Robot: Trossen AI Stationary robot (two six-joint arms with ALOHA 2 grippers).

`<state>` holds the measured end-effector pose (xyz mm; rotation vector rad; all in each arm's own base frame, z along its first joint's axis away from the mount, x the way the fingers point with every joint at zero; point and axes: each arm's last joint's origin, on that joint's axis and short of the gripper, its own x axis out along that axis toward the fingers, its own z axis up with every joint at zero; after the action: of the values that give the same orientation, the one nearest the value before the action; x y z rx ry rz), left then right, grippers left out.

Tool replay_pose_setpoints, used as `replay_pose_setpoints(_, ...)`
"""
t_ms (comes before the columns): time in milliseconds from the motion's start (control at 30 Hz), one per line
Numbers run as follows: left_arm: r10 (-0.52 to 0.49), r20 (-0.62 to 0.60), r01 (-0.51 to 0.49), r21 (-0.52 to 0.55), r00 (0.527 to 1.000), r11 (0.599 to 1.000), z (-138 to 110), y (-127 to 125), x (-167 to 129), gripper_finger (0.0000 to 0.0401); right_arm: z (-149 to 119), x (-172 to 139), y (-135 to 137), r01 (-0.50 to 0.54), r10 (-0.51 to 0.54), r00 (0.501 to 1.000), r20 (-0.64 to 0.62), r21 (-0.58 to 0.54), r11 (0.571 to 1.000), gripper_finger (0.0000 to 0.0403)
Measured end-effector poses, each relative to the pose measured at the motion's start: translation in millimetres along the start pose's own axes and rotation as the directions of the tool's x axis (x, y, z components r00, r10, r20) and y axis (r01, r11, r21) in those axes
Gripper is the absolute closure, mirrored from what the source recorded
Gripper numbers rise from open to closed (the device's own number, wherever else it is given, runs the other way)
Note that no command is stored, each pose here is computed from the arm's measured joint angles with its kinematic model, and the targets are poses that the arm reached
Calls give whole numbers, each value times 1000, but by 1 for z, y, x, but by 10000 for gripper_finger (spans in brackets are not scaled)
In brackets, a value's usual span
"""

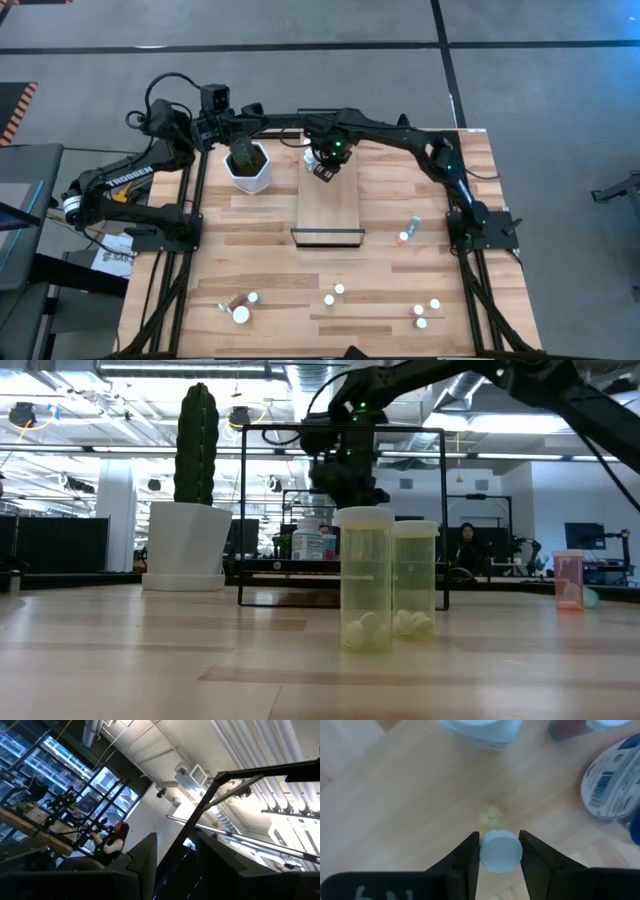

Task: Pick and place medicine bottles onto shelf by color
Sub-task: Put the yellow pill bottle on the shelf

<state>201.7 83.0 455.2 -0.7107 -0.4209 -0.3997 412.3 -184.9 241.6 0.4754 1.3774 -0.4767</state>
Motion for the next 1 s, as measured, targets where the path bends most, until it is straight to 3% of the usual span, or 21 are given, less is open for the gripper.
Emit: replay_pose_setpoints(1000, 13, -1, -13, 14, 1000, 1000, 5, 3, -4, 281, 25, 6, -18, 22, -30, 991, 134, 59, 998, 267)
